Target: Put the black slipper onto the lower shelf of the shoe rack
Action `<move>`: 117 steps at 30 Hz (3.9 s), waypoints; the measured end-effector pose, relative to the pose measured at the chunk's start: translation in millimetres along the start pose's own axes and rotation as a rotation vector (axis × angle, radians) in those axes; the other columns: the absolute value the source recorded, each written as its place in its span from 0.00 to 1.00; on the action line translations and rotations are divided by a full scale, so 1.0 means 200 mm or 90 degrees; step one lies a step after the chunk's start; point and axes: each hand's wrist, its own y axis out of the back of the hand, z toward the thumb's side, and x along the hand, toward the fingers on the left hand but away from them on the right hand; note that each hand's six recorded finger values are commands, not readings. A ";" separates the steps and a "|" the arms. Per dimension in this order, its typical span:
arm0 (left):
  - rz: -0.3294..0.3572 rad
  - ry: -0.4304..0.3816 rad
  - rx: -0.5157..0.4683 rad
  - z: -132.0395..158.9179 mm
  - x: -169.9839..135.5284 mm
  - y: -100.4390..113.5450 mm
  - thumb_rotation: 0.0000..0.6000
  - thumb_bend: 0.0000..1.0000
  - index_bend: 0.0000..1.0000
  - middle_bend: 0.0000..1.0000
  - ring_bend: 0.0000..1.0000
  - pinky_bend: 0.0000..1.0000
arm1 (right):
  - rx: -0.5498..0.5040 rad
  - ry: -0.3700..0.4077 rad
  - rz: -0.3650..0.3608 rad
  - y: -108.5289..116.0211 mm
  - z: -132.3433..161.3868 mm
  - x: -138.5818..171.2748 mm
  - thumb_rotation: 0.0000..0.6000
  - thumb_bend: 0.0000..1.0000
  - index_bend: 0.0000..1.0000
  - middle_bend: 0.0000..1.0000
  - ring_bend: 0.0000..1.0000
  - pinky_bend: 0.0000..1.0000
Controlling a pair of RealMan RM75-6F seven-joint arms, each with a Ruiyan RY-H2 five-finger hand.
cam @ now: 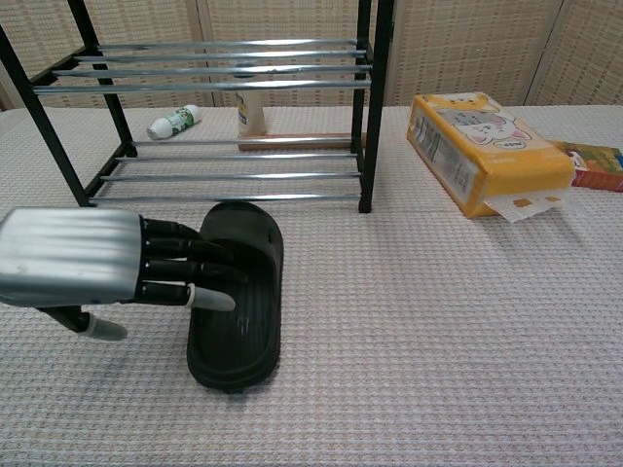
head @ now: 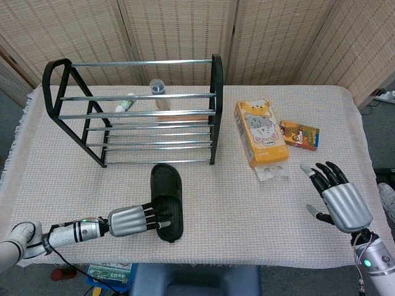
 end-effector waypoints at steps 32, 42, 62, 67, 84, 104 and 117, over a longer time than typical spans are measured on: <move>-0.044 -0.076 0.108 0.13 0.30 0.11 1.00 0.23 0.07 0.01 0.01 0.21 | -0.015 -0.043 -0.006 0.00 -0.10 0.08 1.00 0.22 0.00 0.20 0.15 0.09; -0.088 -0.070 0.163 0.13 0.38 0.13 1.00 0.23 0.09 0.01 0.01 0.21 | -0.022 -0.056 -0.011 0.00 -0.13 0.11 1.00 0.22 0.00 0.20 0.15 0.09; -0.108 -0.079 0.161 0.13 0.44 0.14 1.00 0.23 0.29 0.08 0.07 0.21 | -0.030 -0.068 -0.020 0.01 -0.17 0.14 1.00 0.22 0.00 0.20 0.15 0.09; -0.111 -0.085 0.151 0.14 0.44 0.13 1.00 0.23 0.39 0.16 0.15 0.28 | -0.031 -0.071 -0.023 0.01 -0.18 0.14 1.00 0.22 0.00 0.20 0.15 0.09; -0.052 -0.076 0.152 0.15 0.34 0.23 1.00 0.23 0.52 0.32 0.28 0.46 | -0.033 -0.068 -0.034 0.03 -0.16 0.14 1.00 0.22 0.00 0.20 0.15 0.09; 0.004 0.011 0.187 0.06 0.25 0.39 1.00 0.23 0.52 0.33 0.28 0.48 | -0.029 -0.059 -0.050 0.07 -0.13 0.14 1.00 0.22 0.00 0.20 0.15 0.09; -0.040 0.078 0.176 -0.17 0.40 0.30 1.00 0.23 0.50 0.33 0.28 0.49 | -0.028 -0.072 -0.053 0.08 -0.16 0.15 1.00 0.22 0.00 0.20 0.15 0.09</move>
